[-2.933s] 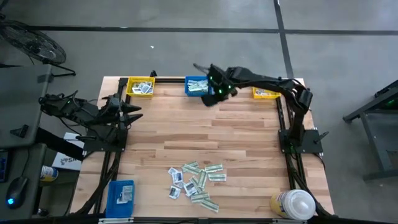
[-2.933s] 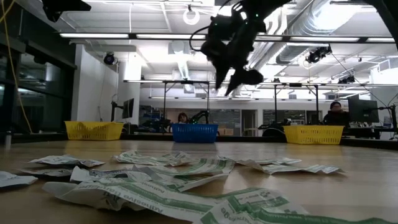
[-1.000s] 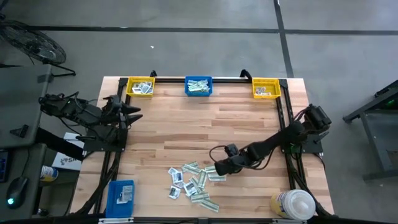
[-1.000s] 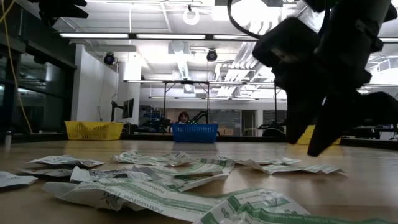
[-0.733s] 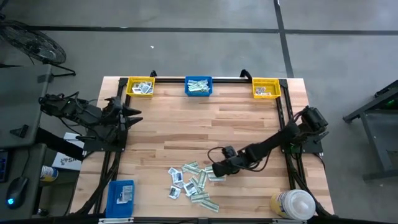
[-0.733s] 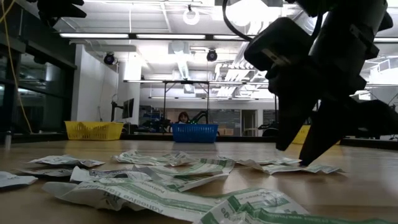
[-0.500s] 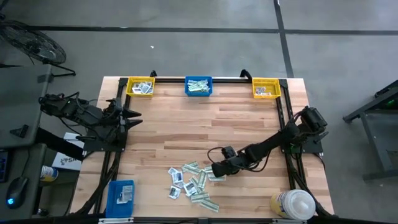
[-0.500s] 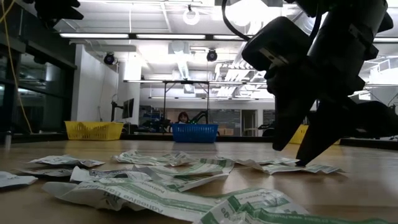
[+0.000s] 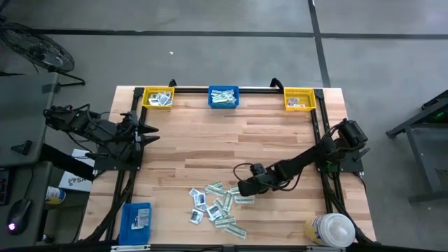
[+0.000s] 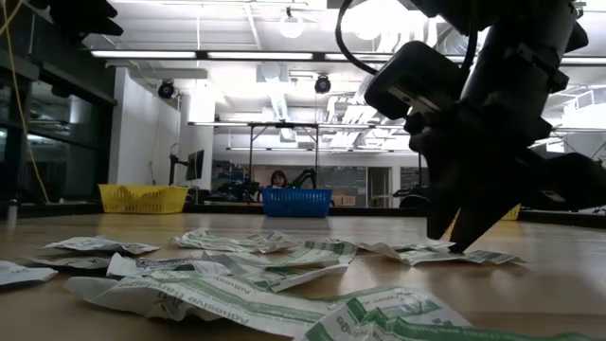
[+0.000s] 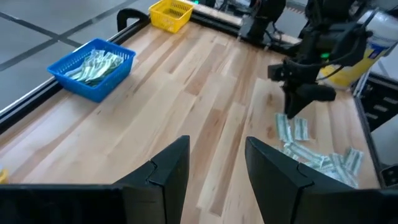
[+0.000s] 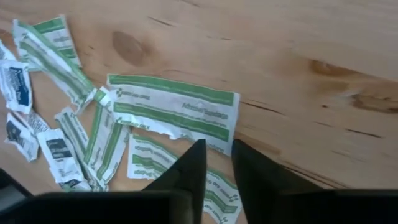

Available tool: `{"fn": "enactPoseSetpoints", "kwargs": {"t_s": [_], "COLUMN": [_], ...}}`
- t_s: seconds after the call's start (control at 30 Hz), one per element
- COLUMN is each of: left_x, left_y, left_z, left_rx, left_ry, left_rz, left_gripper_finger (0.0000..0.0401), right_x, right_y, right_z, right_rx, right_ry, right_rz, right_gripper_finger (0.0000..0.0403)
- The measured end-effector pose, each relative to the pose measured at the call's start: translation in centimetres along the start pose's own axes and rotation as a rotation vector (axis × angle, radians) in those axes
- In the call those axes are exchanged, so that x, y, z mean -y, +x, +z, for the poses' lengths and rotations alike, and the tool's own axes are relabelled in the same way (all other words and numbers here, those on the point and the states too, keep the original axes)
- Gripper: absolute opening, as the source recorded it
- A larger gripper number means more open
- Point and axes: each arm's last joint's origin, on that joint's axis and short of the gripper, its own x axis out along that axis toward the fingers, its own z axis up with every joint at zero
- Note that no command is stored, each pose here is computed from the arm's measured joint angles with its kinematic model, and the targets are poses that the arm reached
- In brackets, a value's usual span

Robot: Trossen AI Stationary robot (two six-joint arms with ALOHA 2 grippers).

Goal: Pick & Place First Aid Supplies
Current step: Put the green bandage pack into the top blue bin

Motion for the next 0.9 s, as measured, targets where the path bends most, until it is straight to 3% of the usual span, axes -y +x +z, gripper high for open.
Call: {"fn": "enactPoseSetpoints", "kwargs": {"t_s": [0.23,0.53,0.9], "left_x": [-0.1,-0.1,0.0], "left_y": [0.0,0.0,0.0], "left_z": [-0.2,-0.2,-0.2], "left_rx": [-0.017,-0.016,-0.034], "left_ry": [0.012,0.011,0.003], "left_rz": [0.01,0.009,-0.02], "left_gripper_finger": [0.0156,0.0156,0.0156], "right_x": [0.4,0.1,-1.2], "right_y": [0.0,-0.4,-4.0], "right_z": [0.1,0.1,0.6], "right_rx": [0.006,0.027,0.185], "right_ry": [0.034,0.057,0.026], "right_rz": [-0.04,-0.018,0.128], "right_gripper_finger": [0.0006,0.0001,0.0]}}
